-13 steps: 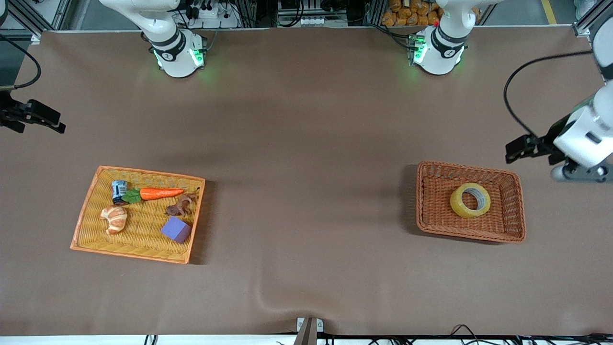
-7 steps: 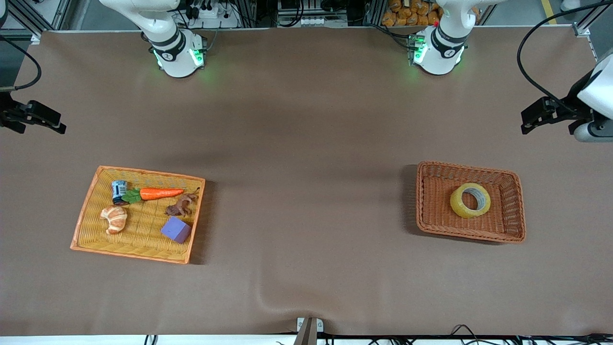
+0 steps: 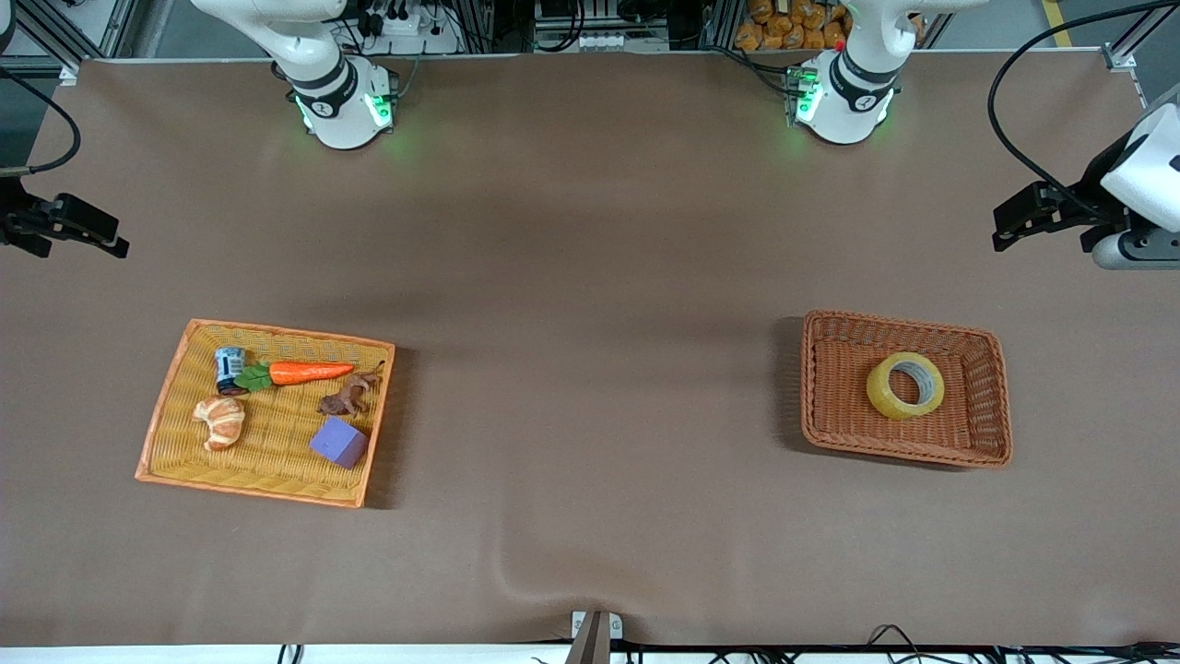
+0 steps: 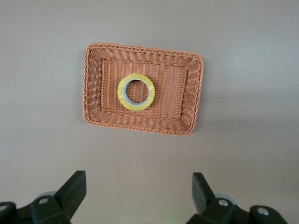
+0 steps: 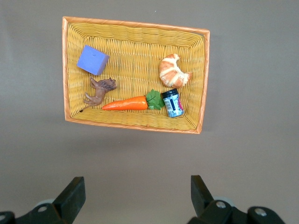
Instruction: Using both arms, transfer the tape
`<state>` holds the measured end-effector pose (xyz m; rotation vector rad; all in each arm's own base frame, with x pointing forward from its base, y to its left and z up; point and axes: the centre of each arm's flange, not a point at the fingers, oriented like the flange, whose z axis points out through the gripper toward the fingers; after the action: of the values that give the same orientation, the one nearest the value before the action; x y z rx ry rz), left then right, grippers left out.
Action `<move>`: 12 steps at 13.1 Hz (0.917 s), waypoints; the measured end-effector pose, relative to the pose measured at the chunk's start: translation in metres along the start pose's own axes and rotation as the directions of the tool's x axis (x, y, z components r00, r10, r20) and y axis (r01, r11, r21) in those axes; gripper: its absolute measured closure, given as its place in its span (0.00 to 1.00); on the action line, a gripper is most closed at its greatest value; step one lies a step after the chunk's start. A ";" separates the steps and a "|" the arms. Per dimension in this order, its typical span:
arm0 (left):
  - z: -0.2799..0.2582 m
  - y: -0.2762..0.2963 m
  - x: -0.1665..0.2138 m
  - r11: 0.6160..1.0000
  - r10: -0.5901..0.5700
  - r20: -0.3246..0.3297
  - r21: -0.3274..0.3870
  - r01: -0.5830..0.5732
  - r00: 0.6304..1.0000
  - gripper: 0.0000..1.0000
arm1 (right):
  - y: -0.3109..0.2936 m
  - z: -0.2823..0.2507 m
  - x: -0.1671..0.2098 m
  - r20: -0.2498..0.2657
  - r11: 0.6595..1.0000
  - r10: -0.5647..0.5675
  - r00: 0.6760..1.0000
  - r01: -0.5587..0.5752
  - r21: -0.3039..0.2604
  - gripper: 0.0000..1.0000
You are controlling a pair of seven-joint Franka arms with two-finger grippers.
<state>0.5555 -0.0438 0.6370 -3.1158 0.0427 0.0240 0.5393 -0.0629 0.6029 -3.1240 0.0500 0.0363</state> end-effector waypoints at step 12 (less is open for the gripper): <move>-0.003 -0.006 -0.005 1.000 0.006 -0.002 -0.014 -0.006 1.000 0.00 | -0.001 0.003 0.002 0.007 1.000 -0.002 1.000 0.002 0.002 0.00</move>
<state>0.5510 -0.0373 0.6398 -3.1295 0.0517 0.0220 0.5411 -0.0615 0.5994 -3.1216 0.0467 0.0465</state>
